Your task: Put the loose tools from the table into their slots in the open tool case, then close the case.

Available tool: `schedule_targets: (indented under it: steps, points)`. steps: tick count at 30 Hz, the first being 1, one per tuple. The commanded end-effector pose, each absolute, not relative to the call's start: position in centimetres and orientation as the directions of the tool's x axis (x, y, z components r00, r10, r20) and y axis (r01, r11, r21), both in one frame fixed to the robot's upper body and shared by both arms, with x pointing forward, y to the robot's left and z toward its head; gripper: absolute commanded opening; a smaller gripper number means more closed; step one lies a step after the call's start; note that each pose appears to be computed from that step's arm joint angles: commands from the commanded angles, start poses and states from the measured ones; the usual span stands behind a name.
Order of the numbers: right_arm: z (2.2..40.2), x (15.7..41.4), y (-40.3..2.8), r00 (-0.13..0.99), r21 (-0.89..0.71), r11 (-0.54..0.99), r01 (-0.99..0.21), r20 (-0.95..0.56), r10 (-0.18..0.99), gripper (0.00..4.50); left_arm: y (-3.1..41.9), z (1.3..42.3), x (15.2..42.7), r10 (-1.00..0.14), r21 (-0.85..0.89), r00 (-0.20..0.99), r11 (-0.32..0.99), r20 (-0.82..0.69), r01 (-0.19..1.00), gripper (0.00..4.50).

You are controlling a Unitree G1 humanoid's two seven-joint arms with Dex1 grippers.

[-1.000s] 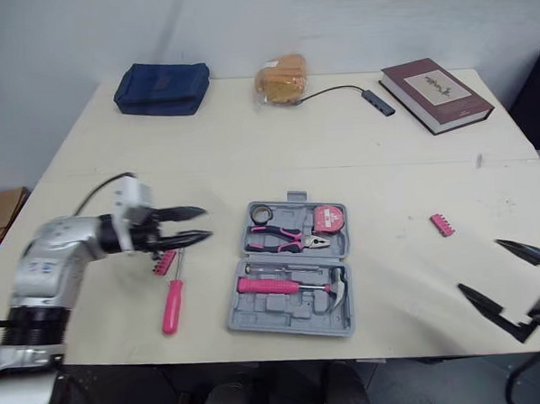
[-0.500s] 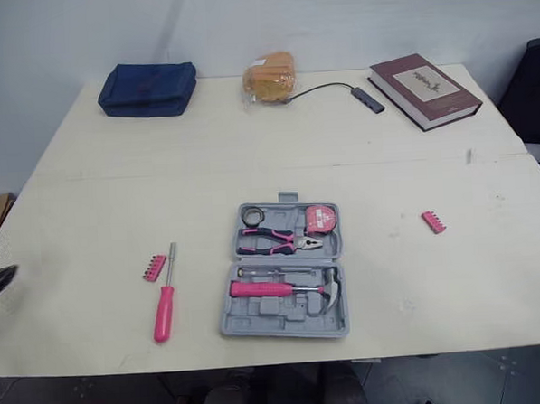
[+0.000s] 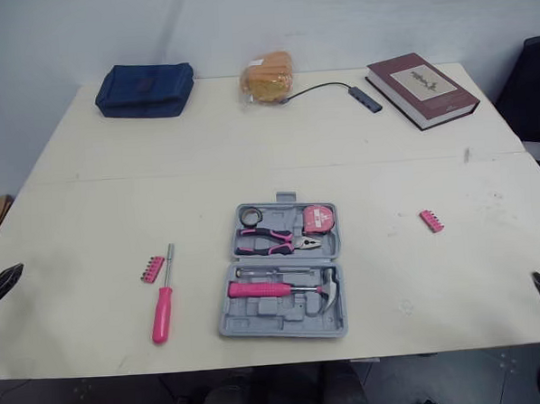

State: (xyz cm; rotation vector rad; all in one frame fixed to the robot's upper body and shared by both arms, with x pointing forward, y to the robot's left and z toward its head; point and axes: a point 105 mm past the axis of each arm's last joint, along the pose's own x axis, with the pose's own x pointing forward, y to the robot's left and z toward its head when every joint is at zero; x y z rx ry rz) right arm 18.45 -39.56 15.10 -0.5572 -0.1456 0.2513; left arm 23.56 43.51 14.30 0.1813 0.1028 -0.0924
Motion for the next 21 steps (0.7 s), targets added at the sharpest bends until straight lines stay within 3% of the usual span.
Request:
schedule_targets:
  steps: [1, 6, 12, 21]
  points:
    - [17.1, 21.0, -35.1, 0.883, -0.536, 0.783, -0.317, 0.134, 0.45, 4.5, 39.6, 16.2, 24.5, -0.209, 0.201, 0.976, 0.955, -0.061, 0.217, 4.46]
    - [17.2, 22.0, -29.0, 0.749, -0.493, 0.704, -0.511, 0.147, 0.646, 4.5, 33.9, 16.5, 24.1, -0.356, 0.202, 0.93, 0.908, -0.093, 0.368, 4.46]
    - [17.0, 22.3, -24.1, 0.589, -0.502, 0.56, -0.659, 0.118, 0.8, 4.5, 29.5, 15.8, 22.9, -0.406, 0.19, 0.908, 0.888, -0.106, 0.419, 4.46]
    - [17.4, 22.4, -21.0, 0.461, -0.507, 0.46, -0.729, 0.133, 0.877, 4.5, 28.8, 12.8, 22.0, -0.27, 0.147, 0.937, 0.941, -0.224, 0.306, 4.46]
